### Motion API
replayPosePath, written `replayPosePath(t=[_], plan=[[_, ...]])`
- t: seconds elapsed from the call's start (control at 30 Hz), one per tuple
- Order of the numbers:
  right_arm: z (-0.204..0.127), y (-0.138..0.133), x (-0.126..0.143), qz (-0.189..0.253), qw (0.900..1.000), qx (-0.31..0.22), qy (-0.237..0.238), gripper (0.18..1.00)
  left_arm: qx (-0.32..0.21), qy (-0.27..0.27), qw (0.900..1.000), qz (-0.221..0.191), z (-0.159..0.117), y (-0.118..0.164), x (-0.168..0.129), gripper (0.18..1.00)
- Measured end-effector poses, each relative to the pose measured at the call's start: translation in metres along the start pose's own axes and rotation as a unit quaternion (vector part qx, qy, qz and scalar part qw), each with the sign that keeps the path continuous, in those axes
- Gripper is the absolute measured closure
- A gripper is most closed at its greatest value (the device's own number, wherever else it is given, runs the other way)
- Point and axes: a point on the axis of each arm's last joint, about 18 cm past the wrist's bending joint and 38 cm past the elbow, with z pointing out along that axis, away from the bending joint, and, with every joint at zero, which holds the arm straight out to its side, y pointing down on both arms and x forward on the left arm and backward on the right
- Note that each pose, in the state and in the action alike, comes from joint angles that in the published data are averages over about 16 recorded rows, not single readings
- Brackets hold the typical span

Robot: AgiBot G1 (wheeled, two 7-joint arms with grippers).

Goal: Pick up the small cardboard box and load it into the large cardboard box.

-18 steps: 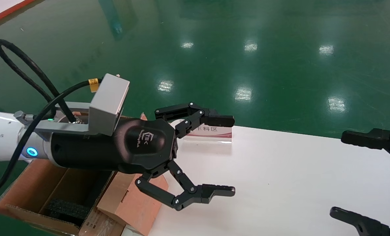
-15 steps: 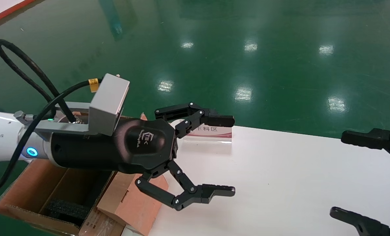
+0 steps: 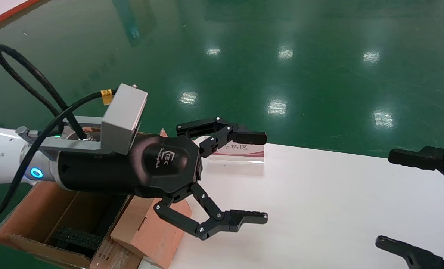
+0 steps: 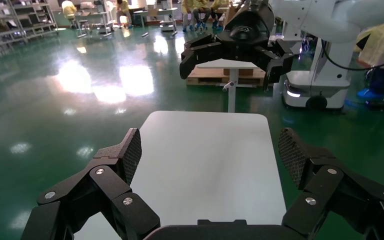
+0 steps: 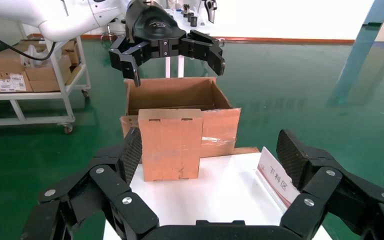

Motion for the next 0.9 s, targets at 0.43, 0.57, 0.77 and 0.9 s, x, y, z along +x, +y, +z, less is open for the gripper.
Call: replayPosePath(t=[0.43,0.57,0.77,0.9], plan=[[0.0,0.0,0.0,0.0,1.0,0.0,0.0,0.178,-0.133,-0.016,0.9909,-0.012,0.0,0.01,-0.014,0.184],[0.0,0.0,0.0,0.0,1.0,0.0,0.0,0.178,-0.198,-0.023,0.9798,-0.018,0.002,0.012,-0.024,0.184],[0.0,0.0,0.0,0.0,1.0,0.0,0.0,0.178,-0.298,-0.045,0.9528,-0.037,0.003,0.012,-0.042,0.184],[0.0,0.0,0.0,0.0,1.0,0.0,0.0,0.178,-0.353,-0.067,0.9314,-0.057,0.004,0.01,-0.053,0.184]])
